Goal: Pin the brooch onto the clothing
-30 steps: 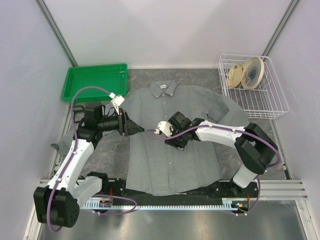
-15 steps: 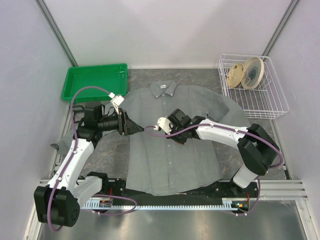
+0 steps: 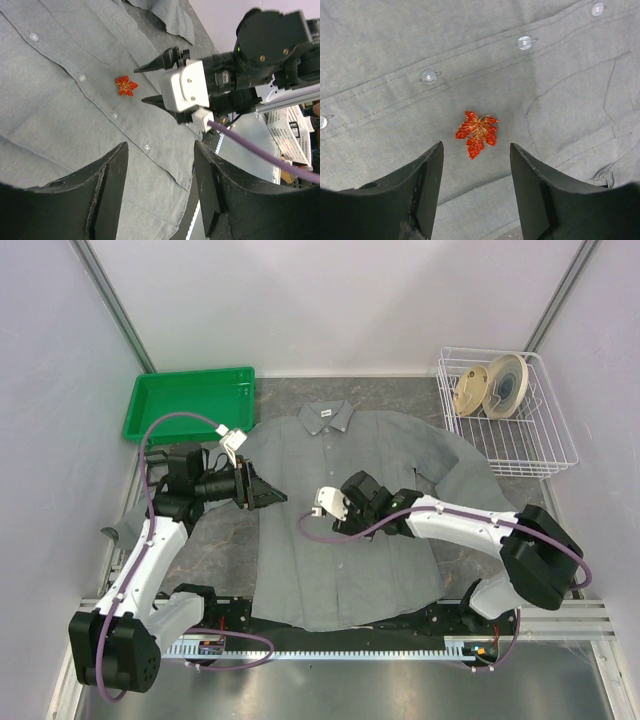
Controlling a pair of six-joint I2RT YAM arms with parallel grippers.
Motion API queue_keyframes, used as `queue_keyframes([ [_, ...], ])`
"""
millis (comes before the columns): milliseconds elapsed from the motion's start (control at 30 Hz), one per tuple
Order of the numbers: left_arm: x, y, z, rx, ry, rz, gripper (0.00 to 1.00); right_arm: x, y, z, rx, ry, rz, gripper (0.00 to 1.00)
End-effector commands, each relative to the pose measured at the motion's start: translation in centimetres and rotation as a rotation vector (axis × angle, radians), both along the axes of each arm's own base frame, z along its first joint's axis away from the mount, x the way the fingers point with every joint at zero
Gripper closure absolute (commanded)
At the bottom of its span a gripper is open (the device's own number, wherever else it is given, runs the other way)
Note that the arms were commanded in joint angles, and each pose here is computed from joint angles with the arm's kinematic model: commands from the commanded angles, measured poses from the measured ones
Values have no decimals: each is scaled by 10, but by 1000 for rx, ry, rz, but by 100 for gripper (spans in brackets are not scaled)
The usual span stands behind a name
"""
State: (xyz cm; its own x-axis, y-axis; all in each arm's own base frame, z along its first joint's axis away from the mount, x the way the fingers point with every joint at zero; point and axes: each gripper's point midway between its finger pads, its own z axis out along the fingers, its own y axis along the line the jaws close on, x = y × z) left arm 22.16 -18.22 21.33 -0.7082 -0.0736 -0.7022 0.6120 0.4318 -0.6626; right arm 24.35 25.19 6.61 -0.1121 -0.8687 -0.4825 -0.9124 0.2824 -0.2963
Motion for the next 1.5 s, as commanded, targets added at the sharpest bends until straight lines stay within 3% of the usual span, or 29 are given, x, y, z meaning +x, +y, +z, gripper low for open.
queue_keyframes([
  [0, 7, 1, 12, -7, -67, 8, 38, 6, 2, 9, -7, -147, 32, 38],
  [800, 11, 2, 8, -2, -50, 25, 39, -10, -5, -27, -71, -387, 189, 47],
  [900, 11, 2, 7, -2, -49, 27, 39, -13, -5, -31, -75, -384, 198, 57],
  [1067, 11, 2, 8, -2, -50, 26, 39, -10, 0, -24, -56, -399, 183, 100],
  [1267, 10, 2, 9, 2, -65, 17, 39, -4, 14, 18, 44, -373, 132, 100],
  [1467, 12, 4, 7, 8, -77, 16, 39, 18, 15, 57, 172, -252, 27, 100],
])
